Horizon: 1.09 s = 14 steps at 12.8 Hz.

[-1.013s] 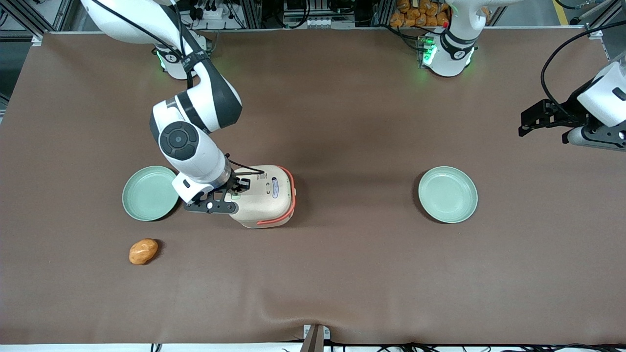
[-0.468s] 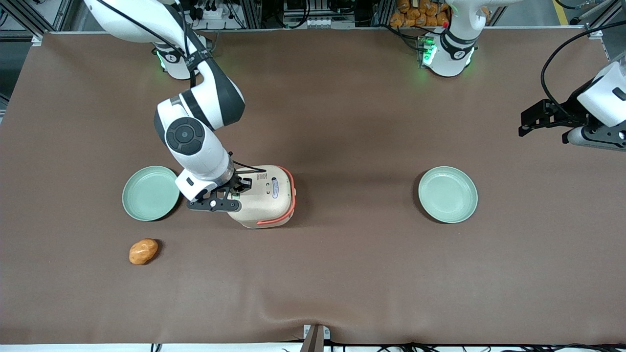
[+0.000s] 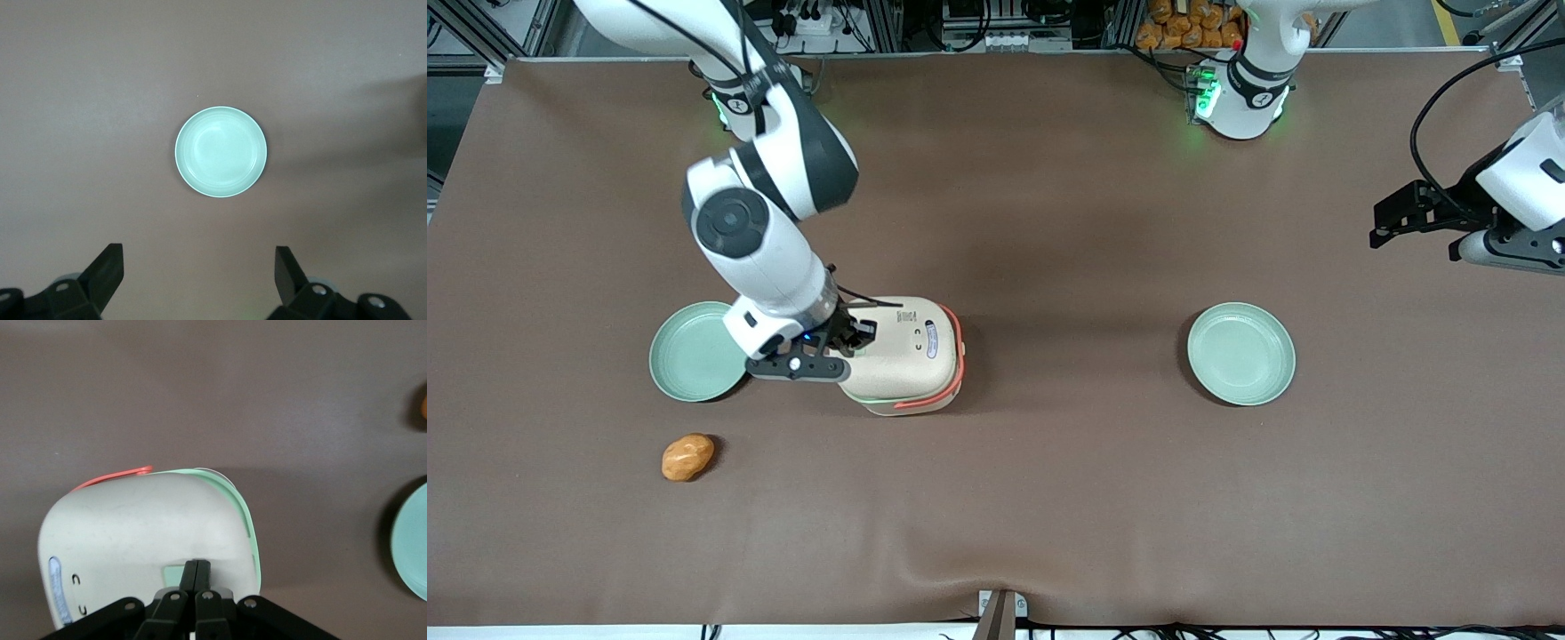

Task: Press rice cooker button with right arm

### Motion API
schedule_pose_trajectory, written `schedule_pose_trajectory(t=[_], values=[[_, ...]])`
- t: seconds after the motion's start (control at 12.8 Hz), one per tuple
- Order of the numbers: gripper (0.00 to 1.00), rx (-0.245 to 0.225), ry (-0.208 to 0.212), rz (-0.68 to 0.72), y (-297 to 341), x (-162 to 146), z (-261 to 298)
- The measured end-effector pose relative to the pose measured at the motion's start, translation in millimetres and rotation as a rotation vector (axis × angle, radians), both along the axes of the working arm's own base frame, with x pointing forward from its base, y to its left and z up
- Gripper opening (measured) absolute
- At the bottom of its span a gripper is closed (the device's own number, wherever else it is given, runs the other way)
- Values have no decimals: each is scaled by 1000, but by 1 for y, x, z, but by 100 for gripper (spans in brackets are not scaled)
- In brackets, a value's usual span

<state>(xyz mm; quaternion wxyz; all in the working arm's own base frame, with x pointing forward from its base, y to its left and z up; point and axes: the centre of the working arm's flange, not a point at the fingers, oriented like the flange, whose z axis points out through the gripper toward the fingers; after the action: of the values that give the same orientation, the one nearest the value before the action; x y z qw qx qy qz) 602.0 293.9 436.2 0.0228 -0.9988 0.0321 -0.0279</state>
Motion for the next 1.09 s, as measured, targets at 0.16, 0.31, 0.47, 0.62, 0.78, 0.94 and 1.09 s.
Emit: schedule_pose_trajectory(t=[0.16,0.31,0.47,0.62,0.78,0.94,1.09], values=[[16,1,-5,5,-7,-11,45],[37,44,18,-5,-27,-22,89],[59,65,66,-20,-74,-35,129],[82,51,97,-1,-126,-49,162],[100,42,110,42,-175,-59,183],[100,40,97,94,-218,-64,197],[100,27,84,139,-257,-68,205]])
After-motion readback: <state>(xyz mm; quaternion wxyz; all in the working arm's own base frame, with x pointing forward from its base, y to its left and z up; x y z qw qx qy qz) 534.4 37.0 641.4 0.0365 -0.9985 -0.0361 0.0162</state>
